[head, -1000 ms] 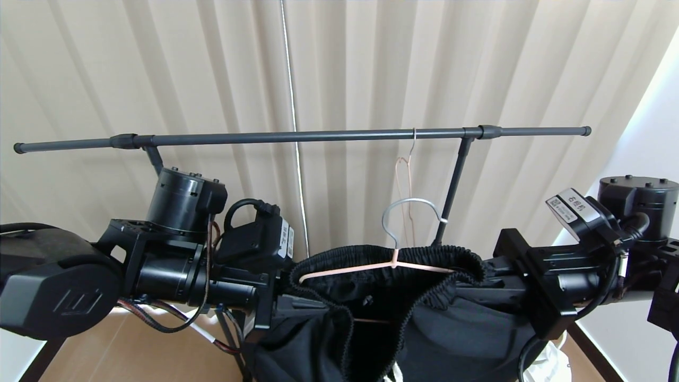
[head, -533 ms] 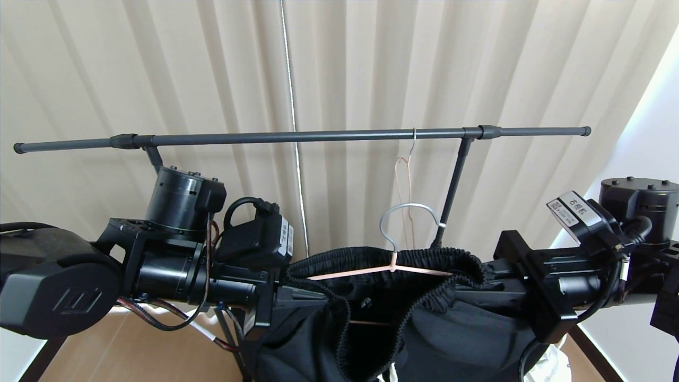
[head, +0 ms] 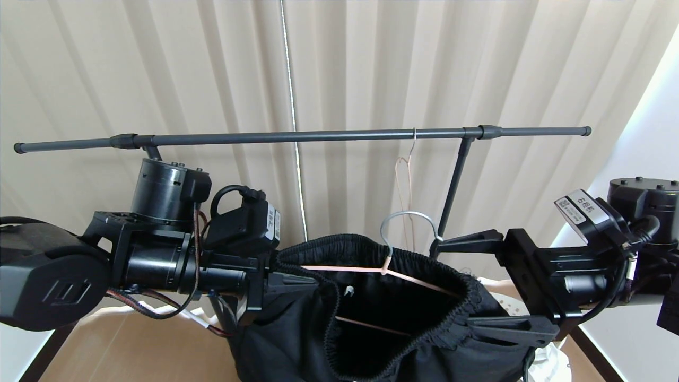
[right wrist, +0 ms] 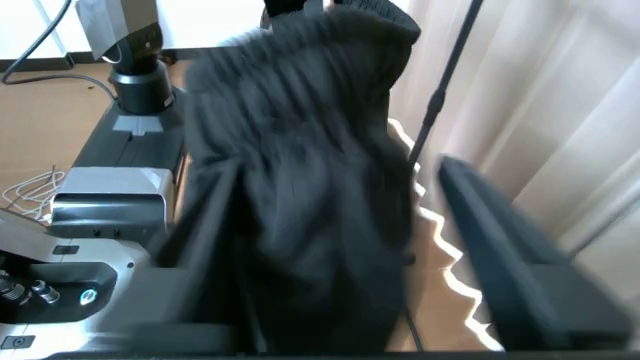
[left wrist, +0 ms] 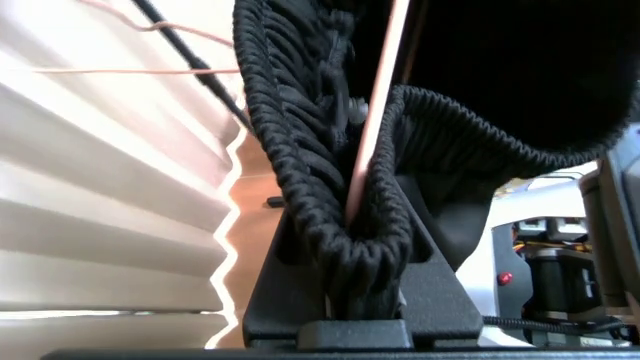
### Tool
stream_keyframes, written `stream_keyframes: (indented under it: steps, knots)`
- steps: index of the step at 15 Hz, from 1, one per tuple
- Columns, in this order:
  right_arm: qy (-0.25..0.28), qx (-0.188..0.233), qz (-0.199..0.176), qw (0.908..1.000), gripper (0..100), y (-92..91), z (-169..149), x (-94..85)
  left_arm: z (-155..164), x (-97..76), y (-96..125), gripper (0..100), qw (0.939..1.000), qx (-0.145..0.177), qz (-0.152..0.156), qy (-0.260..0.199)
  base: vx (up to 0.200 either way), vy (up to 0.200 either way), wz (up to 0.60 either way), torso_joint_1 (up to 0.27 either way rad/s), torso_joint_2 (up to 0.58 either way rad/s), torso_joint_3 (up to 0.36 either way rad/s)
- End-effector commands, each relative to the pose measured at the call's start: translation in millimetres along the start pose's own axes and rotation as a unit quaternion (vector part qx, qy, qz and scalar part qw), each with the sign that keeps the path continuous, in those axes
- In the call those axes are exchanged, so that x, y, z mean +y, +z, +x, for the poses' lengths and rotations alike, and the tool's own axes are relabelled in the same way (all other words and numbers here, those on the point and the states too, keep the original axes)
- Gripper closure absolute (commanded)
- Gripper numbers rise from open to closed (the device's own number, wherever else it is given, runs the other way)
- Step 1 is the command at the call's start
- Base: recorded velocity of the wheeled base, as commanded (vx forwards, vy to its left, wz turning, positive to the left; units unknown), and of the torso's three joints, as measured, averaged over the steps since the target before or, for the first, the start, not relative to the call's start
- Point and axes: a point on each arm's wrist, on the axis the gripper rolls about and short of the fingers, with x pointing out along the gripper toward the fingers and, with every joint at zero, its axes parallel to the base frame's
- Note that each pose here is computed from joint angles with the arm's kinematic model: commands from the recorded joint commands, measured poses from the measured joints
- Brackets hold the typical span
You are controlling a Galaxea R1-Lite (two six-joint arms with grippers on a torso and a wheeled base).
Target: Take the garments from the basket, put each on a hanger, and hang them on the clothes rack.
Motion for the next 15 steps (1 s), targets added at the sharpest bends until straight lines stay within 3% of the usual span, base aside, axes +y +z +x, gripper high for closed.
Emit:
stream_keyframes:
  steps: [1, 9, 15]
  knots:
    - [-0.006, 0.0, 0.0, 1.0, 0, 0.0, -2, -1.2, -4, 3.1, -2, 100, 0.9999, 0.001, -0.003, 0.01, 0.0, 0.0, 0.0, 0.0, 0.0, 0.0]
    - [-0.073, 0.007, -0.005, 0.9973, 0, 1.5, -18, -12.7, -16, 14.2, -8, 100, 0.999, 0.003, -0.007, 0.044, 0.0, 0.0, 0.0, 0.0, 0.0, 0.0]
    - [-0.094, 0.022, 0.009, 0.9953, 0, -7.1, -17, -15.4, -26, 24.5, -11, 100, 0.9969, -0.001, -0.024, 0.075, 0.0, 0.0, 0.0, 0.0, 0.0, 0.0]
